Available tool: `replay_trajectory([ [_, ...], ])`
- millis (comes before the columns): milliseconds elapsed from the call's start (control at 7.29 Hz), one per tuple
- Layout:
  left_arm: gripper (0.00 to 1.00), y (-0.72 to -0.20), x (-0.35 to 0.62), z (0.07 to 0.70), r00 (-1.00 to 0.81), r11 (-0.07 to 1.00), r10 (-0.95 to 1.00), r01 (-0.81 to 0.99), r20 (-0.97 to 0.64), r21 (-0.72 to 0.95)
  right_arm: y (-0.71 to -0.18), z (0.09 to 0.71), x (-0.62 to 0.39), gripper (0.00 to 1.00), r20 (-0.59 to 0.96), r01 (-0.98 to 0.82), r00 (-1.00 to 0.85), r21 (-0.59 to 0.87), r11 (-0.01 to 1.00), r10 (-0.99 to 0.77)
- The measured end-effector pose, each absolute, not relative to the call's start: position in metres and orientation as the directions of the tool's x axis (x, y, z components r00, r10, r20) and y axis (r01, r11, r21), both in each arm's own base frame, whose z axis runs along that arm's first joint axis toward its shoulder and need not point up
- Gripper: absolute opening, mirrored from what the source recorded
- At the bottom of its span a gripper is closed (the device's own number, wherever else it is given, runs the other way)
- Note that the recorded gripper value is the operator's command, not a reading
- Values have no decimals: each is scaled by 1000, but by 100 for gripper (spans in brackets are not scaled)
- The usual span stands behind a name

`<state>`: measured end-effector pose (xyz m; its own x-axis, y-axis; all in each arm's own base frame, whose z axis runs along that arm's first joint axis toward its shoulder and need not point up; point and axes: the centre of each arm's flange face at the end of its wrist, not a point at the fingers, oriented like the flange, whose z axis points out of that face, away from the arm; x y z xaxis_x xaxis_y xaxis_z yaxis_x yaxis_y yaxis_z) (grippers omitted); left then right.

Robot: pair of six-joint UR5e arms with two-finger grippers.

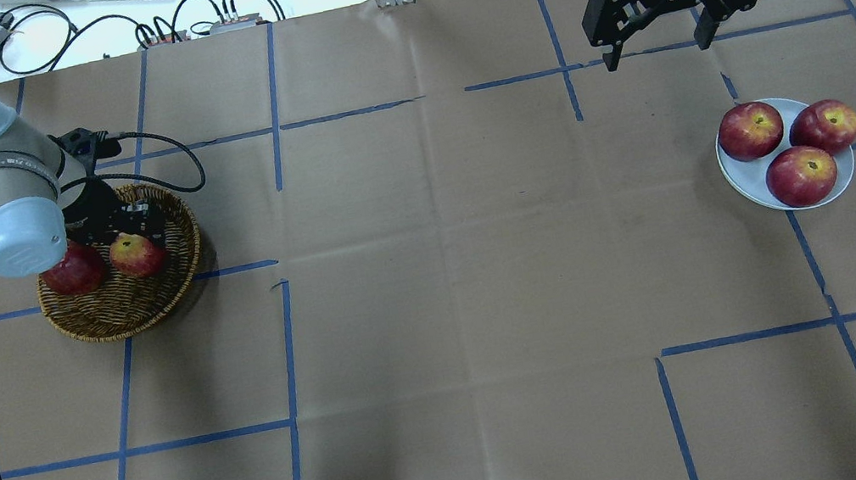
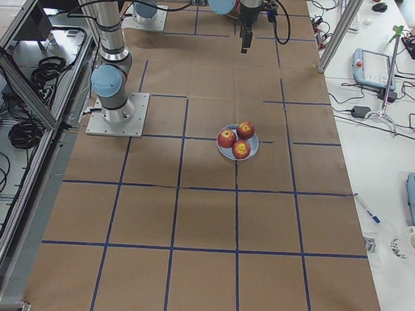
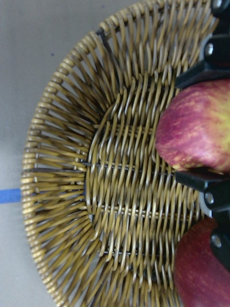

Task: Transfer apple from basket to plate
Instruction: 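Lift the apple with the left gripper and carry it toward the table center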

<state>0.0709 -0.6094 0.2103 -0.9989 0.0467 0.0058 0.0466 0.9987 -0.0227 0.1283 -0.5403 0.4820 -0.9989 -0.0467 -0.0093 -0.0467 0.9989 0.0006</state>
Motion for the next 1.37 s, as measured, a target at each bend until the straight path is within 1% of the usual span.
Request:
replay_trajectory([
  [411, 57, -614, 51, 237, -1000, 998, -21, -21, -7, -53, -540, 482, 128, 100, -9, -46, -999, 1, 999, -46],
  [548, 57, -615, 22, 246, -998, 996, -59, -58, 0, -64, -540, 482, 128, 100, -9, -46, -999, 1, 999, -46],
  [960, 56, -615, -108, 258, -983, 979, -181, -183, 34, -86, -541, 483, 128, 100, -10, -46, -999, -2, 999, -46],
  [1371, 57, -605, -243, 234, -950, 951, -295, -302, 100, -70, -540, 484, 128, 100, -9, -46, -999, -4, 999, -46],
])
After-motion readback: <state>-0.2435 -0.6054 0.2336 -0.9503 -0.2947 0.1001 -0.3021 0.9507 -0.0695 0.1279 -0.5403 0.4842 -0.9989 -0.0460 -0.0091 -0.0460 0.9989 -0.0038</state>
